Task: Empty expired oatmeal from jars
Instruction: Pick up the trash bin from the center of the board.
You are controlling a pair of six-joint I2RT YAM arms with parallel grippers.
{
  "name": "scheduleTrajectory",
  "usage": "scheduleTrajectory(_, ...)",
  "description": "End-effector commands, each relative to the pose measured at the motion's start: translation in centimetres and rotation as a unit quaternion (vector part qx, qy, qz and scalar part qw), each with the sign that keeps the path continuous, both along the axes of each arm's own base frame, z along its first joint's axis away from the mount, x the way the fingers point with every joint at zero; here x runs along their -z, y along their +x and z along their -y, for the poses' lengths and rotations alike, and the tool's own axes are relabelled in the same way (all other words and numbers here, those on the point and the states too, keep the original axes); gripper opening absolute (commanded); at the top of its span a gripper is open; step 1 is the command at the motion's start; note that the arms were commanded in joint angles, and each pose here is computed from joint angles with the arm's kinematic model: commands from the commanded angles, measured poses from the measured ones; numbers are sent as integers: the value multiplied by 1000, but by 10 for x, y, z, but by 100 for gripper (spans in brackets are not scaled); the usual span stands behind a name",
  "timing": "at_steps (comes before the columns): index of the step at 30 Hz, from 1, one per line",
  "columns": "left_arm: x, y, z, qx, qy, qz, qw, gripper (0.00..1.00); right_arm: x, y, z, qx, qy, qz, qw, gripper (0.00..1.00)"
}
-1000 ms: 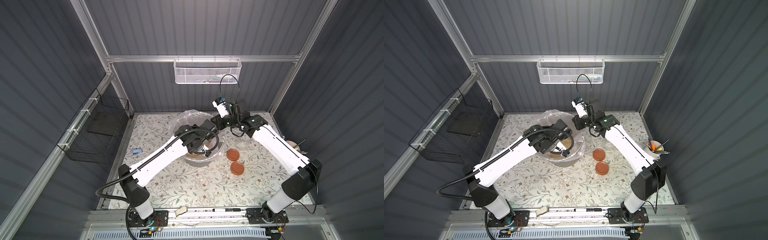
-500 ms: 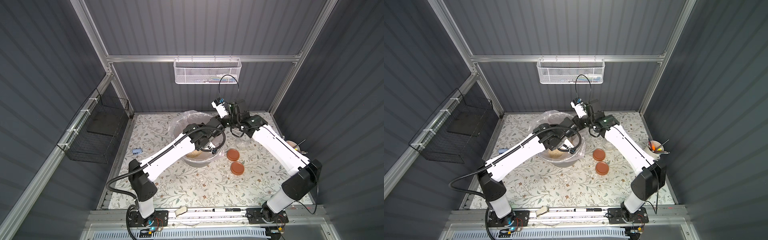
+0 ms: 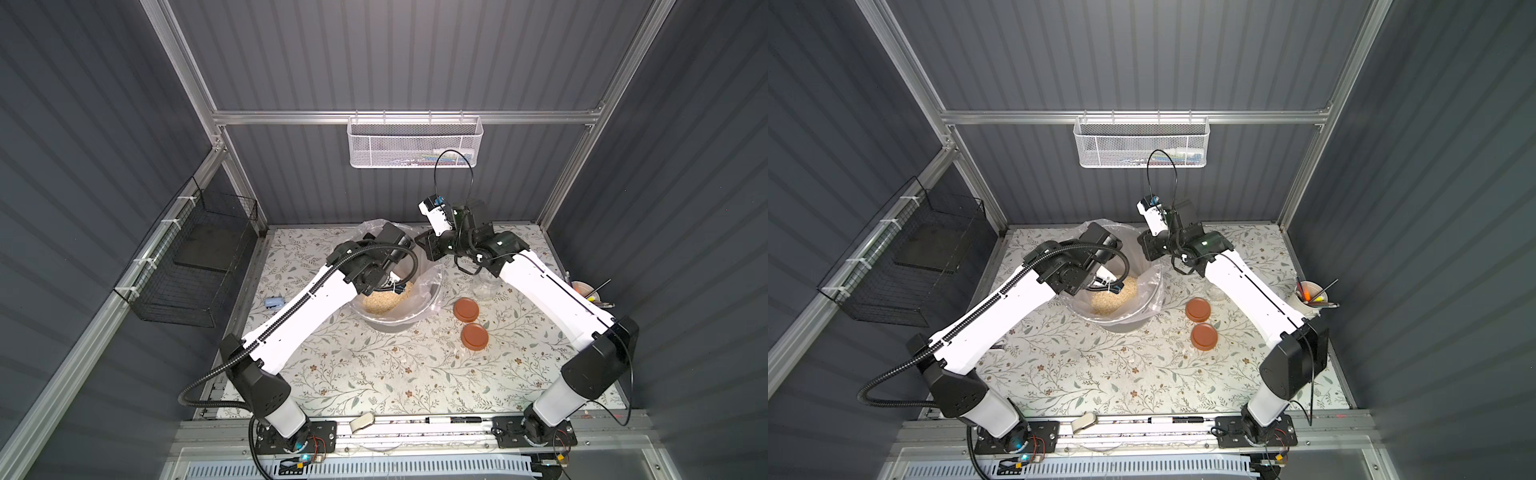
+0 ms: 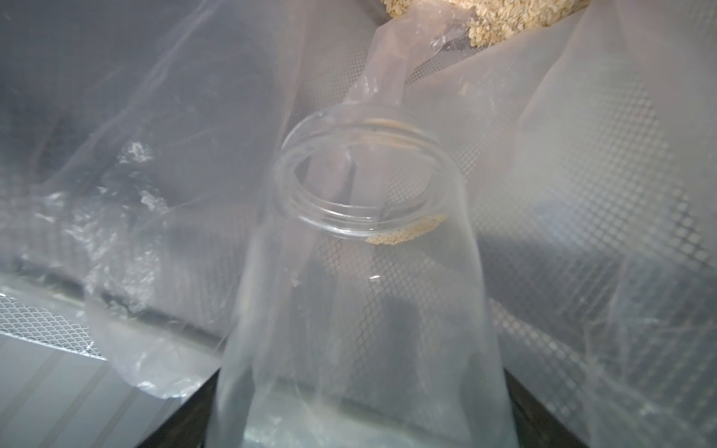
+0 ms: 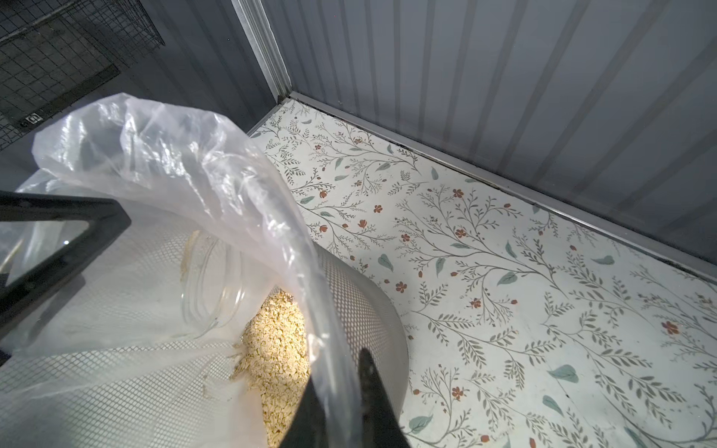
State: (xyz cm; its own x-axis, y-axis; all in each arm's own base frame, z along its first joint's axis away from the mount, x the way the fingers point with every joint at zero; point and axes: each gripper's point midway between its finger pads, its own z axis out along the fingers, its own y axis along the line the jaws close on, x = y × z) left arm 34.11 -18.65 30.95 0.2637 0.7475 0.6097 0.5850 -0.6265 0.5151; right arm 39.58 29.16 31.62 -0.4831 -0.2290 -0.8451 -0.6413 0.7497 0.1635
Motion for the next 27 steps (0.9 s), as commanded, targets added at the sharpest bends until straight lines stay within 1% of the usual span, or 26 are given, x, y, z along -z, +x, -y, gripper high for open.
scheduleTrajectory(1, -7, 5, 24, 26, 13, 19, 999, 0, -36, 1, 0, -7, 22, 50, 998, 0)
scheduleTrajectory(5, 13, -6, 65, 82, 16, -7, 996, 0, -36, 2, -1, -7, 24, 50, 998, 0)
scheduleTrajectory(7, 15, -8, 70, 86, 18, -9, 996, 0, -36, 2, -3, -8, 25, 49, 998, 0)
scheduleTrajectory(9, 2, -7, 66, 82, 19, 6, 996, 0, -35, 3, -3, -10, 22, 48, 999, 0)
scheduleTrajectory(11, -21, -5, 59, 75, 26, 39, 996, 0, -32, 3, -2, -7, 17, 48, 999, 0)
scheduleTrajectory(13, -39, -4, 49, 67, 25, 58, 996, 0, -32, 4, -1, -6, 15, 49, 999, 0)
scheduleTrajectory(14, -45, -2, 41, 58, 16, 63, 996, 0, -32, 4, -1, -5, 17, 50, 999, 0)
scheduleTrajectory(16, -53, 5, 22, 33, 21, 76, 996, 0, -33, 5, -3, -7, 21, 50, 999, 0)
scheduleTrajectory(18, -62, 4, 24, 40, 14, 89, 995, 0, -32, 6, -5, -8, 23, 46, 999, 0)
scheduleTrajectory(20, -75, 4, 36, 56, 6, 114, 992, 0, -32, 6, -7, -11, 25, 43, 999, 0)
scheduleTrajectory(21, -73, 3, 41, 62, 4, 108, 992, 0, -31, 7, -8, -11, 25, 43, 999, 0)
scheduleTrajectory(22, -59, 2, 47, 72, 4, 87, 994, 0, -32, 7, -8, -10, 27, 43, 999, 0)
scheduleTrajectory(24, -8, -3, 51, 75, 27, 21, 997, 0, -31, 8, -9, -9, 31, 42, 999, 0)
scheduleTrajectory(25, 5, -2, 48, 65, 37, 7, 997, 0, -32, 8, -10, -9, 33, 42, 999, 0)
scheduleTrajectory(26, 2, 1, 44, 58, 35, 13, 998, 0, -31, 8, -10, -11, 32, 39, 999, 0)
scheduleTrajectory(27, -9, 3, 43, 58, 30, 27, 998, 0, -30, 7, -9, -12, 29, 38, 999, 0)
